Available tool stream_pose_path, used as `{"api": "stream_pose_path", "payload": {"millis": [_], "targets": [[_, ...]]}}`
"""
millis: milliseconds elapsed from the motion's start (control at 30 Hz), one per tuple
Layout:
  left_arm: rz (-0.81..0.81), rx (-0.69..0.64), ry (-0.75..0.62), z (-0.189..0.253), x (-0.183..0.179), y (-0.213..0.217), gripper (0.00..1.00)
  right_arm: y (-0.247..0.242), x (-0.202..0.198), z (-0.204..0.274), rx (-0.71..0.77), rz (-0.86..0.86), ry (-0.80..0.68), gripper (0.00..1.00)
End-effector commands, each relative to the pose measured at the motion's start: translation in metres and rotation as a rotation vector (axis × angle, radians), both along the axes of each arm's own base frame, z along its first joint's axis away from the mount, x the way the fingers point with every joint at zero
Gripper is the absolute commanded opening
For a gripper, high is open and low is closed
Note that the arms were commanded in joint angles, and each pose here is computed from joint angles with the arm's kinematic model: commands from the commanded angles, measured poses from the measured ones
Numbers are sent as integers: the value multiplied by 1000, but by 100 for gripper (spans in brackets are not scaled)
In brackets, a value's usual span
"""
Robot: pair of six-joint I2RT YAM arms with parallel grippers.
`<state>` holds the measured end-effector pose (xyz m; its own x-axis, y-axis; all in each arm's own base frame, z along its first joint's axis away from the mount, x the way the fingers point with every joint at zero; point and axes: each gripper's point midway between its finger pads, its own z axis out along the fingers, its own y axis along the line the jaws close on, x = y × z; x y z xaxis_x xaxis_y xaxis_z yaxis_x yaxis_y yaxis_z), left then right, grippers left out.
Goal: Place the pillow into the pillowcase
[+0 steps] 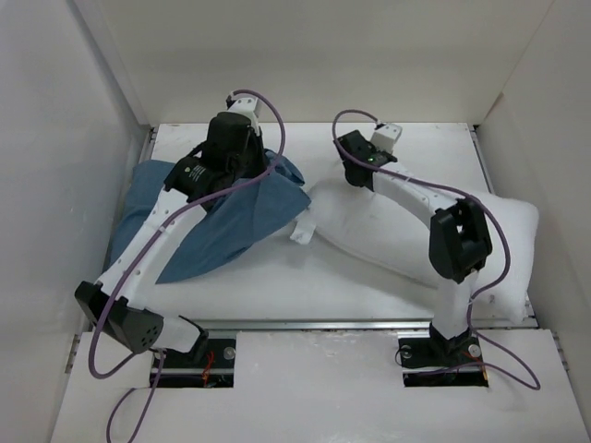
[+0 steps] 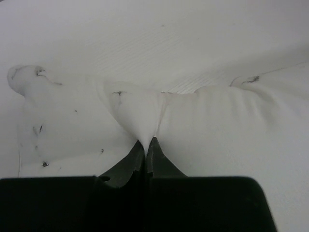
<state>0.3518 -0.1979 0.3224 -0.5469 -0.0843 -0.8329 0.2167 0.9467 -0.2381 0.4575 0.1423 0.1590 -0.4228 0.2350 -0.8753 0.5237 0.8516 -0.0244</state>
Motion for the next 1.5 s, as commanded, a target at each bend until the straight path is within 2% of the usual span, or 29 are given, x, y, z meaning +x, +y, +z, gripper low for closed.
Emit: {"api": "stream_pose_path", "payload": {"millis": [0, 67, 100, 133, 167, 200, 267, 300, 333, 400, 433, 500, 600, 733, 833, 1033, 1067, 1100, 1133, 1167, 1200, 1367, 1467], "targets": [[29, -26, -20, 4, -11, 10, 1, -72, -7, -18, -131, -173, 121, 0], [29, -31, -27, 7, -14, 12, 1, -69, -1, -8, -132, -159, 105, 0], [16, -54, -31, 10, -18, 10, 1, -66, 4, -5, -132, -136, 103, 6], [8, -58, -29, 10, -18, 8, 1, -60, 6, -1, -105, -99, 104, 16], [2, -59, -49, 16, -19, 9, 1, -55, 10, 8, -88, -67, 92, 38], [-9, -64, -46, 16, -20, 7, 1, -51, 14, 28, -69, -22, 53, 51], [-25, -74, -65, 22, -22, 6, 1, -30, 14, 35, 1, 119, 54, 74], [-30, -65, -69, 22, -22, 6, 1, -23, 11, 56, 45, 176, 12, 92], [-56, -72, -54, 18, -25, 2, 1, -12, 14, 67, 59, 268, -14, 100], [-69, -67, -56, 18, -25, 1, 1, 20, 3, 67, 152, 469, -10, 100], [-69, -62, -46, 13, -26, 1, 1, 34, 0, 95, 148, 583, -91, 100], [-69, -66, -54, 16, -27, 2, 1, 66, -18, 89, 202, 787, -104, 100], [-86, -82, -65, 22, -34, 3, 1, 118, -45, 108, 176, 1058, -182, 100], [-102, -103, -110, 37, -44, 6, 1, 180, -67, 98, 97, 1260, -188, 100], [-110, -115, -124, 42, -51, 9, 1, 220, -81, 83, 105, 1379, -168, 100], [-102, -123, -141, 51, -58, 16, 1, 259, -81, 68, 177, 1484, -210, 100], [-101, -118, -132, 49, -59, 17, 1, 265, -84, 67, 194, 1519, -206, 94], [-102, -122, -140, 52, -61, 18, 1, 269, -81, 73, 210, 1513, -218, 72], [-102, -122, -140, 52, -61, 18, 1, 271, -77, 74, 225, 1490, -219, 47], [-101, -118, -132, 50, -62, 19, 1, 269, -71, 80, 232, 1448, -230, 5], [-102, -122, -140, 53, -64, 20, 1, 255, -53, 79, 200, 1313, -238, 0], [-105, -117, -149, 49, -66, 21, 1, 178, -39, 130, 71, 981, -355, 0], [-180, -126, -158, 48, -63, 7, 1, 118, -28, 152, 14, 812, -369, 0]]}}
